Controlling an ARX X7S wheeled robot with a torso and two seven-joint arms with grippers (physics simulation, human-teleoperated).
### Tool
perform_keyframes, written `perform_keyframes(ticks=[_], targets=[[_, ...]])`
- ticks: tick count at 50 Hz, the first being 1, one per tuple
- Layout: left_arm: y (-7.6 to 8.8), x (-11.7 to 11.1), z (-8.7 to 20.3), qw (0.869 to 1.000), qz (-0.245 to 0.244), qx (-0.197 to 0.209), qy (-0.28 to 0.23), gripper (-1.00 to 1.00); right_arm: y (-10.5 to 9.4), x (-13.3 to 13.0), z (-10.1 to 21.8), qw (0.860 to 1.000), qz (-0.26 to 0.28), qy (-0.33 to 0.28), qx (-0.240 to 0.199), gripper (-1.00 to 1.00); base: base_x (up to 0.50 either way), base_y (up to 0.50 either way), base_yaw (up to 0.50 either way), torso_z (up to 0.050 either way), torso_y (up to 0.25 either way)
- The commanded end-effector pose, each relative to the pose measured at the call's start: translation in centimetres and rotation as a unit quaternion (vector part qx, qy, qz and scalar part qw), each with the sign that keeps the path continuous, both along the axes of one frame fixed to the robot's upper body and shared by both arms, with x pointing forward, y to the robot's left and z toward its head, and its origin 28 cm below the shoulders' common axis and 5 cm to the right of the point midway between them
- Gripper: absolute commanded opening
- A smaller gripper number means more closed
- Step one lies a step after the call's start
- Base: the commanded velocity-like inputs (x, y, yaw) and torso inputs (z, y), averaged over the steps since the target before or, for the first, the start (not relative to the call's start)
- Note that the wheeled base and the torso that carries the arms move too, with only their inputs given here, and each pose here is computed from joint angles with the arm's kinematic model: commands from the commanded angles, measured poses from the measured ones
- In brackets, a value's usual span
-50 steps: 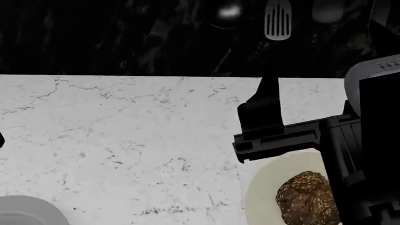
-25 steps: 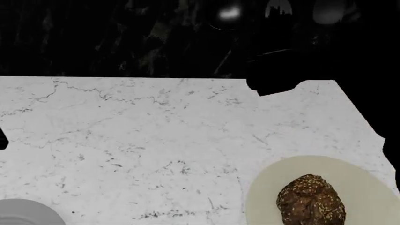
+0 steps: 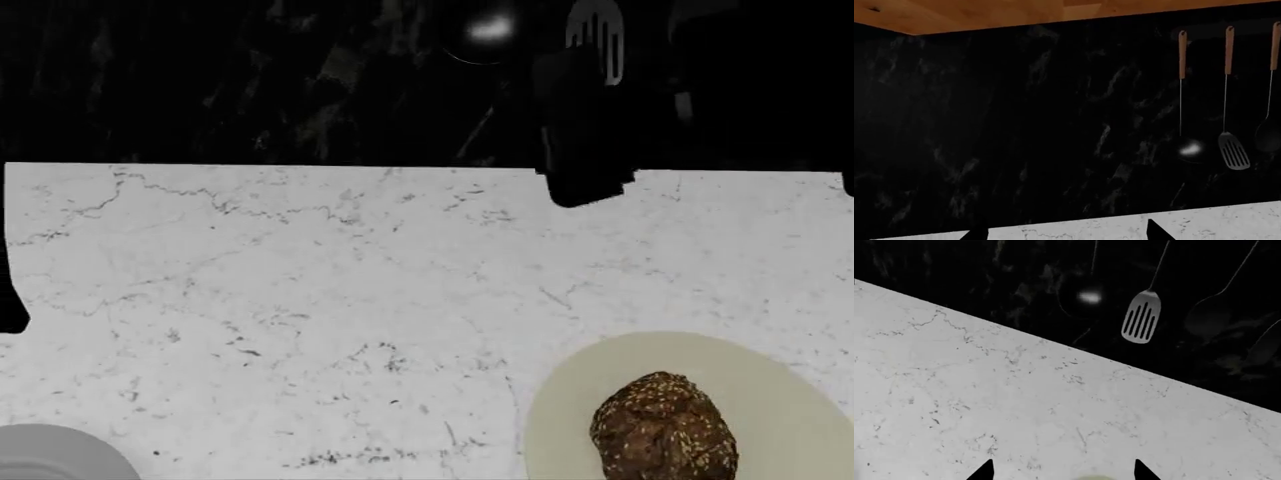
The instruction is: Place all breads on the cutting board.
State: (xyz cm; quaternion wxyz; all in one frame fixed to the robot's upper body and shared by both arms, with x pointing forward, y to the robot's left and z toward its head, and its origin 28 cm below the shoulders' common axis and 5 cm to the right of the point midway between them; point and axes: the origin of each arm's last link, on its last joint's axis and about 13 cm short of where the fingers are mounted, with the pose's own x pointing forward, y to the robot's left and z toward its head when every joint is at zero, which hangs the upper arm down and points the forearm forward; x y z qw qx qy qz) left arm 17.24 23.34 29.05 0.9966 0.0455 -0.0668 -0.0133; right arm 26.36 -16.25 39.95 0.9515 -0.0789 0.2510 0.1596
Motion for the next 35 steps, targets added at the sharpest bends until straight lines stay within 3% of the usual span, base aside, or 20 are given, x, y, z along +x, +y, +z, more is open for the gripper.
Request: perform_keyframes(ticks=[1,11,16,24,27,35], targets=[[0.1,0.2,-0.3,1.000,0.001,0.003,0.006,1.00,-1.3,1.2,-0.2,0.996,-0.008,0.083,-0.027,1.00,0.00,0.00,0.00,0.000,0.000],[0.0,0.4,-0.5,1.000,-0.003,-0.001,0.013,1.00,-1.7,0.4,-1.4,0.988,0.006,0.143,-0.050,1.00,0.00,0.00,0.00,0.000,0.000],[-0.1,0.4,-0.5,1.000,-0.002,0.004,0.017,1.00,-1.8,0.1,-2.0,0.981,0.004,0.173,-0.089,1.00,0.00,0.00,0.00,0.000,0.000],[-0.1,0.4,-0.3,1.000,-0.004,0.001,0.015,1.00,-2.2,0.5,-3.1,0.980,-0.010,0.178,-0.087,1.00,0.00,0.00,0.00,0.000,0.000],[-0.1,0.4,-0.3,1.000,-0.005,0.000,0.015,1.00,-2.2,0.8,-3.8,0.977,-0.022,0.181,-0.110,1.00,0.00,0.00,0.00,0.000,0.000],[-0.2,0.4,-0.6,1.000,-0.010,0.002,0.027,1.00,-2.0,1.5,-4.9,0.977,-0.020,0.186,-0.100,1.00,0.00,0.00,0.00,0.000,0.000]])
